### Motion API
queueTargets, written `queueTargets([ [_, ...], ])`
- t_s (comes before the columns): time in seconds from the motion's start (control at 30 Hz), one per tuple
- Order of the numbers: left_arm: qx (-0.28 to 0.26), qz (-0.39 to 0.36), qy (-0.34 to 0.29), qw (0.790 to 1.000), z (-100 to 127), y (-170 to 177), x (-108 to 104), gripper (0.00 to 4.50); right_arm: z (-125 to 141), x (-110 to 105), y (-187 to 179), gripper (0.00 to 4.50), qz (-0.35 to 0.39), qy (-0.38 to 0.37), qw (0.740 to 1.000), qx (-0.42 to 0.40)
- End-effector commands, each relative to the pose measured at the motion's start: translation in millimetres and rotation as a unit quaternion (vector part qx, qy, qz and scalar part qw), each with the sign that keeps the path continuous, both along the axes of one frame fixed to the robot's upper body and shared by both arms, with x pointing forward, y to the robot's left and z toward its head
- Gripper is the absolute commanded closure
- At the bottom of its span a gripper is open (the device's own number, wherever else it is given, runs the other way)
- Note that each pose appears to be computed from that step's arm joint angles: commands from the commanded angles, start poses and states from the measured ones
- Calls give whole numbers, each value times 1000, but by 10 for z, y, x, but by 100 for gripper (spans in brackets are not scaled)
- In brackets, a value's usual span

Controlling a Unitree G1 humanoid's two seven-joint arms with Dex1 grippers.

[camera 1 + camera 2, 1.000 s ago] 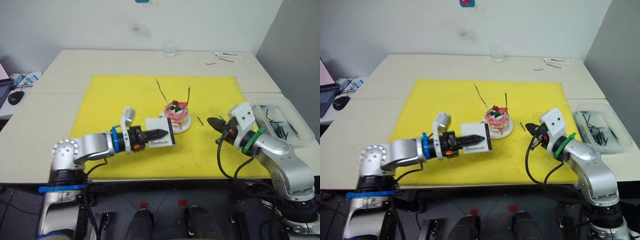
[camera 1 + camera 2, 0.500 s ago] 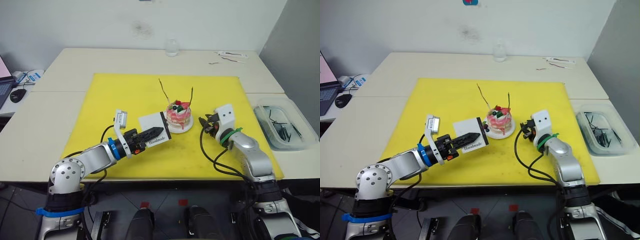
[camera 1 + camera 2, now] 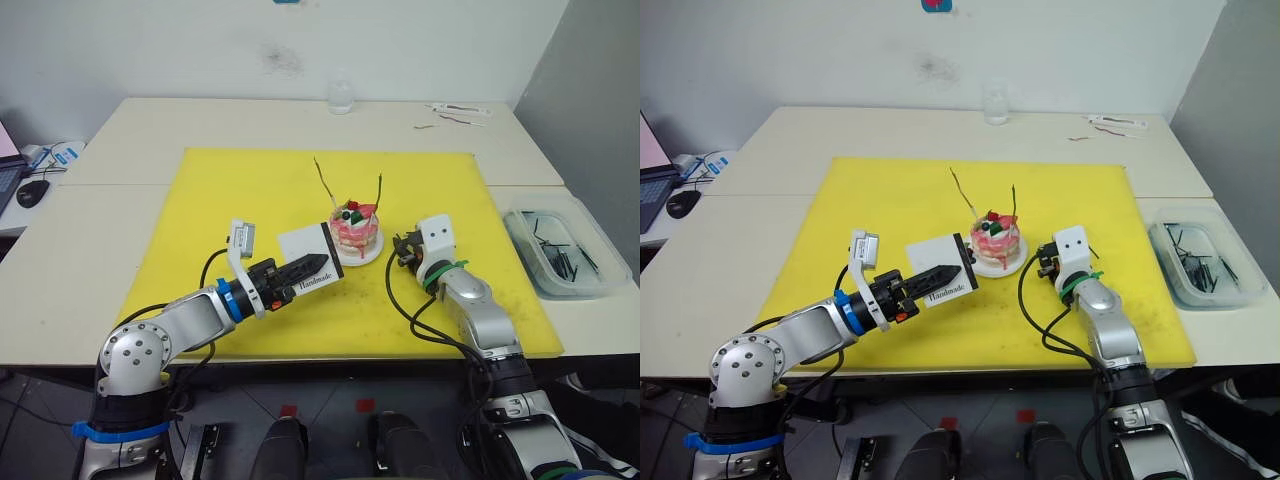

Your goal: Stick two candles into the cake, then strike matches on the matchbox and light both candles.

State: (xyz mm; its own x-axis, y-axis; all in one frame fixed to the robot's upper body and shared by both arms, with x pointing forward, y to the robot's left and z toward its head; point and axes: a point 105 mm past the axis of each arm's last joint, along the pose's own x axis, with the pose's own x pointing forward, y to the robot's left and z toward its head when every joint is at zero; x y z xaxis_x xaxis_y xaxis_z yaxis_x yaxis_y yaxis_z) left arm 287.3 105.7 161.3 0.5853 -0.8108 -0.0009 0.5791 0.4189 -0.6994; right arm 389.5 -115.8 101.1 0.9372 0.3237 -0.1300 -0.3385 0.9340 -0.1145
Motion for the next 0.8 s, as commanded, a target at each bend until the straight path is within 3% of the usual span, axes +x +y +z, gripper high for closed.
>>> queueTargets([
  [0.03,2,-10,-26,1000,75,-11,-48,450,22,24,47,294,-3,-3,1000,-8],
  [0.37,3,-10,-28,1000,35,-40,-17,450,-15,4,148,294,16,9,1000,-3],
  [0.43,2,-12,-28,1000,37,-53,-24,450,-31,3,147,330,16,11,1000,-3],
  [0.57,3,-14,-26,1000,-3,-80,-45,450,-92,-20,100,447,14,23,1000,-3],
  [0.8,-16,-36,-30,999,33,-191,-91,450,10,-90,-37,447,37,-4,999,-28],
])
